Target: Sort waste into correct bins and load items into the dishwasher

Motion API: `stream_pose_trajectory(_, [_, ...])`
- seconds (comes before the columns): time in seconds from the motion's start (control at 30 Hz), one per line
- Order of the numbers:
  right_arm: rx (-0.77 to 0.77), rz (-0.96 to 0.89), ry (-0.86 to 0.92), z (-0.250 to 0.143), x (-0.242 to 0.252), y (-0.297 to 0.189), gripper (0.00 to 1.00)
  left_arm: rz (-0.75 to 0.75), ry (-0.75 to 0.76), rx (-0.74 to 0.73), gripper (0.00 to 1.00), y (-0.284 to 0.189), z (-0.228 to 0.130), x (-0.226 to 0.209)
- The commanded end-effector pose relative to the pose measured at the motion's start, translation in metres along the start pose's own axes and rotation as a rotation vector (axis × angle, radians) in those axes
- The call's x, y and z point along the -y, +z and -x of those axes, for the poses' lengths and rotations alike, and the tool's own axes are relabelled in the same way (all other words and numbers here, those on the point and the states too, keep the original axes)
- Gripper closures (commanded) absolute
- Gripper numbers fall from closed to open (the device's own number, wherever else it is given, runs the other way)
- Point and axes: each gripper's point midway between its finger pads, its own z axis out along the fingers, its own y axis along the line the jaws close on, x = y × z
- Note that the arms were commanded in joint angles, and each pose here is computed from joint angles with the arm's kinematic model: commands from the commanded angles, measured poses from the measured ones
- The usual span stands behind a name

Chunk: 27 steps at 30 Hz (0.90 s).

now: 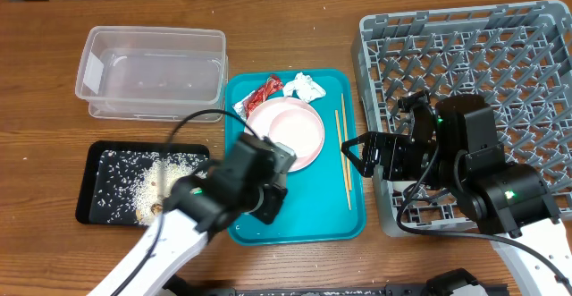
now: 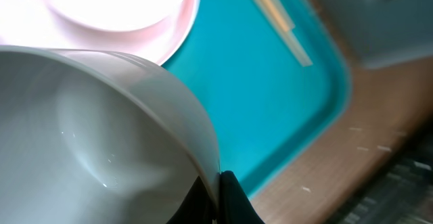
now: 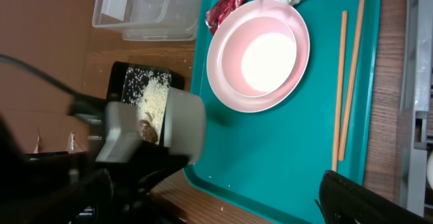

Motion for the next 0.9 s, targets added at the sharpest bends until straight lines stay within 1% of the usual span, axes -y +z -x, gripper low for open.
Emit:
stream_pose_trajectory(0.0, [0.016, 0.013, 0.005, 0.004, -0.006, -0.004, 0.0, 0.228, -0.082, -0.037, 0.95, 0.023, -0.005, -0.031])
stream_pose_trajectory(0.13, [0.006, 0.007, 0.011, 0.001, -0.004, -0.004, 0.0, 0.235, -0.134, -0.105, 0.95, 0.047, -0.013, -0.033])
stream_pose_trajectory(0.23, [-0.002, -0.006, 0.018, -0.002, -0.002, -0.004, 0.0, 0.219, -0.147, -0.15, 0.9, 0.055, -0.021, -0.031])
stream_pose_trajectory(0.37, [0.002, -0.025, 0.02, -0.001, 0.002, -0.004, 0.0, 0.193, -0.149, -0.152, 0.85, 0.054, -0.02, -0.026])
stream_pose_trajectory(0.4, [0.002, -0.025, 0.02, -0.001, 0.002, -0.004, 0.0, 0.192, -0.149, -0.149, 0.81, 0.052, -0.018, -0.026])
stream_pose_trajectory(0.43, [0.003, -0.025, 0.02, -0.001, 0.002, -0.004, 0.0, 0.192, -0.149, -0.147, 0.74, 0.05, -0.016, -0.025])
stream_pose_trajectory(0.47, [0.003, -0.025, 0.019, -0.001, 0.002, -0.004, 0.0, 0.191, -0.148, -0.144, 0.7, 0.047, -0.013, -0.024])
stream_pose_trajectory(0.53, [0.004, -0.025, 0.019, -0.001, 0.002, -0.004, 0.0, 0.198, -0.137, -0.123, 0.62, 0.035, 0.001, -0.022])
stream_pose_trajectory(0.6, [0.005, -0.028, 0.019, -0.001, 0.002, -0.004, 0.0, 0.224, -0.131, -0.072, 0.53, 0.018, 0.025, -0.022])
stream_pose_trajectory(0.63, [0.005, -0.028, 0.019, -0.001, 0.002, -0.004, 0.0, 0.247, -0.12, -0.036, 0.46, 0.007, 0.04, -0.024])
stream_pose_trajectory(0.7, [0.005, -0.028, 0.019, -0.001, 0.002, -0.004, 0.0, 0.294, -0.087, 0.061, 0.29, -0.015, 0.074, -0.028])
stream_pose_trajectory(0.73, [0.005, -0.028, 0.019, -0.001, 0.002, -0.004, 0.0, 0.324, -0.072, 0.118, 0.25, -0.026, 0.092, -0.032])
stream_pose_trajectory(0.8, [0.005, -0.028, 0.02, -0.001, 0.002, -0.004, 0.0, 0.357, -0.046, 0.196, 0.23, -0.038, 0.116, -0.04])
stream_pose_trajectory(0.87, [0.005, -0.028, 0.02, -0.001, 0.002, -0.004, 0.0, 0.375, -0.038, 0.244, 0.23, -0.041, 0.132, -0.053])
